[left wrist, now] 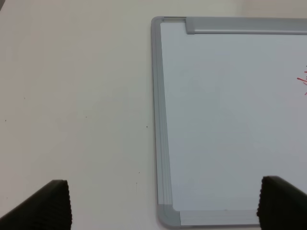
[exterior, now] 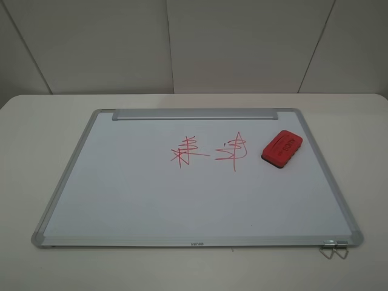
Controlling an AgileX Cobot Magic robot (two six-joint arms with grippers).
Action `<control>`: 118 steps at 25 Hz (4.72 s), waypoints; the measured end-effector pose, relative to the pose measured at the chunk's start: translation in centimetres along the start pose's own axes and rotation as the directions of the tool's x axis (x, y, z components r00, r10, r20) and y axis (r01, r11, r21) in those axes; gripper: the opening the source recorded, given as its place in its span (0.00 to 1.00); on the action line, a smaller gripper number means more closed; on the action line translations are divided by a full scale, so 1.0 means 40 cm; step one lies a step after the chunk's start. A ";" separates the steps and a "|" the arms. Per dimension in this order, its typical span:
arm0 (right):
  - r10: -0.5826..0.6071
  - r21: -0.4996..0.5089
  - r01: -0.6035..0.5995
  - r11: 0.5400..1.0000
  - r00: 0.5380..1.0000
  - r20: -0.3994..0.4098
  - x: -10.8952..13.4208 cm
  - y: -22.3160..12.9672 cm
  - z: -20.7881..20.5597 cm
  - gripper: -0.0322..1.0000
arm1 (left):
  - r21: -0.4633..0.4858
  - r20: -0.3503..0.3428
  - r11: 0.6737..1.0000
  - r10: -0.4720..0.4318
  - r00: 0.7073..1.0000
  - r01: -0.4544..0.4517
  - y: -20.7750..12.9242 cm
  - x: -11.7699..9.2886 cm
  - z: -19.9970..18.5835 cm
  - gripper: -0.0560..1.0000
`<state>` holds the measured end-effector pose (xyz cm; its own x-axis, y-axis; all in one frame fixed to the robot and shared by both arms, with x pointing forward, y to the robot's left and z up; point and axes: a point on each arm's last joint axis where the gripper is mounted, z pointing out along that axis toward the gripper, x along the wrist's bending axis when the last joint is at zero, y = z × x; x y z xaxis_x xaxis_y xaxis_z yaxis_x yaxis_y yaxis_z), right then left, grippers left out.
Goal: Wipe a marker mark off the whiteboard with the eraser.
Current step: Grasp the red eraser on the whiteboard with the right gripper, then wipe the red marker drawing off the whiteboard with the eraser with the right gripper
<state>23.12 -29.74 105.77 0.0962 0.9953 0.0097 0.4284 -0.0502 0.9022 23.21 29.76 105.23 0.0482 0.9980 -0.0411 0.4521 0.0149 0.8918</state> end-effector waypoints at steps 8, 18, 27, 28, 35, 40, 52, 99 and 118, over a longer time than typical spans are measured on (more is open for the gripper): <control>0.000 0.001 0.000 1.000 1.000 0.000 0.000 0.000 0.001 0.83 | 0.000 0.000 1.000 0.000 1.000 0.000 0.000 0.000 0.000 0.79; 0.046 0.349 -0.032 0.937 0.998 -0.033 0.011 0.077 0.162 0.83 | 0.000 0.000 1.000 0.000 1.000 0.000 0.000 0.000 0.000 0.79; 0.209 0.610 -0.181 0.771 0.978 0.025 0.076 0.170 0.428 0.83 | 0.000 0.000 1.000 0.000 1.000 0.000 0.000 0.000 0.000 0.79; 0.204 0.630 -0.184 0.755 0.978 0.041 0.082 0.181 0.460 0.83 | 0.000 0.000 1.000 0.000 1.000 0.000 0.000 0.000 0.000 0.79; 0.189 0.702 -0.256 0.664 0.966 0.174 0.163 0.239 0.710 0.83 | 0.000 0.000 1.000 0.000 1.000 0.000 0.000 0.000 0.000 0.79; 0.228 0.703 -0.333 0.629 0.943 0.242 0.236 0.243 0.849 0.83 | 0.000 0.000 1.000 0.000 1.000 0.000 0.000 0.000 0.000 0.79; 0.165 0.713 -0.461 0.528 0.880 0.446 0.285 0.144 0.998 0.83 | 0.000 0.000 1.000 0.000 1.000 0.000 0.000 0.000 0.000 0.79; 0.242 0.678 -0.572 0.461 0.816 0.525 0.268 0.041 1.055 0.52 | 0.000 -0.002 1.000 0.001 1.000 -0.001 0.000 0.000 0.000 0.79; -0.116 0.863 0.027 0.504 0.993 0.037 0.399 0.169 0.986 0.52 | 0.000 -0.002 1.000 0.001 1.000 -0.001 0.000 0.000 0.000 0.79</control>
<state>62.97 -17.45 95.04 0.0789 0.9907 -0.1112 0.9941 -0.0699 0.0833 23.21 29.78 105.24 0.0469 0.9981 -0.0392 0.4517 0.0138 0.8921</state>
